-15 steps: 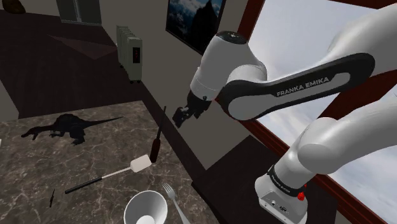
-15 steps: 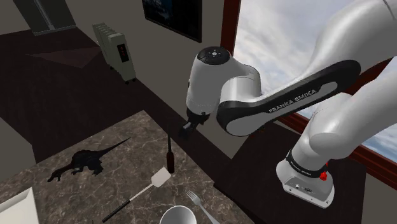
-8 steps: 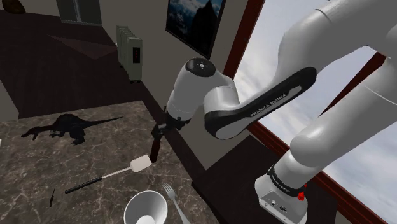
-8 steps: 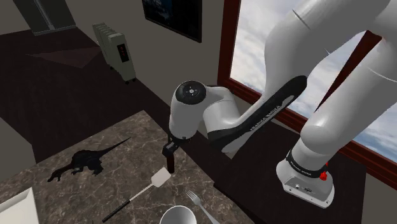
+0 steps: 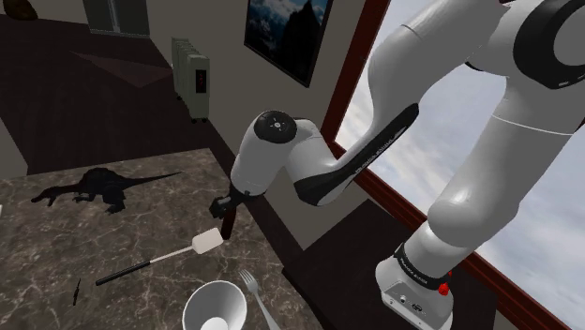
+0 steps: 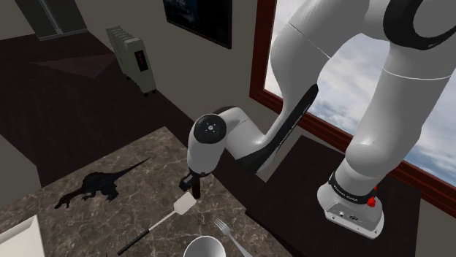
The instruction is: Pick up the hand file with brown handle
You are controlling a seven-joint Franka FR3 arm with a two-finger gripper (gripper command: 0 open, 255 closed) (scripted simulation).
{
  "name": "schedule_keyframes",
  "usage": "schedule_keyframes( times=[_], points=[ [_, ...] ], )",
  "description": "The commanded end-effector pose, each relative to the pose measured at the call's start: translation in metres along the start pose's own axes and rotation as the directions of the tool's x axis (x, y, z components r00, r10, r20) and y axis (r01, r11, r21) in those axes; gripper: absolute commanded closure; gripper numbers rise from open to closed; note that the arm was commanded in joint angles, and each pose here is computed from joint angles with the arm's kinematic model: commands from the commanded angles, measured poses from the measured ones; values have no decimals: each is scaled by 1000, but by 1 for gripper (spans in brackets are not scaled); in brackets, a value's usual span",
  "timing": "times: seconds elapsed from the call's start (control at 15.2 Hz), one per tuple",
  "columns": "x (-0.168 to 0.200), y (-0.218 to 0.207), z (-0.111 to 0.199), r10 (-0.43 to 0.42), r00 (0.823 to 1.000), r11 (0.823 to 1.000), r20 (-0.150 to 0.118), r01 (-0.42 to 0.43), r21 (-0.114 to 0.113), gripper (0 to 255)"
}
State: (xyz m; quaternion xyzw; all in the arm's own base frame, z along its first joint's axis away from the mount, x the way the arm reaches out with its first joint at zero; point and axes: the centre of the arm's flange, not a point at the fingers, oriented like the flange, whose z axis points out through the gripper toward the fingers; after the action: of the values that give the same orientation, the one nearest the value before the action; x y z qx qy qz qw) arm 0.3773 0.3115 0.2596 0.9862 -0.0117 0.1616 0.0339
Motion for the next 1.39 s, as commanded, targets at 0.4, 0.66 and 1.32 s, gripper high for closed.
schedule_keyframes(
  times=[0.4, 0.66, 1.32],
  points=[
    [-5, -1, 13, -1, 1000, 1000, -1, 1, 0, 255],
    [-5, -2, 13, -1, 1000, 1000, -1, 1, 0, 255],
    [9, 1, -25, -1, 1000, 1000, -1, 1, 0, 255]
  ],
)
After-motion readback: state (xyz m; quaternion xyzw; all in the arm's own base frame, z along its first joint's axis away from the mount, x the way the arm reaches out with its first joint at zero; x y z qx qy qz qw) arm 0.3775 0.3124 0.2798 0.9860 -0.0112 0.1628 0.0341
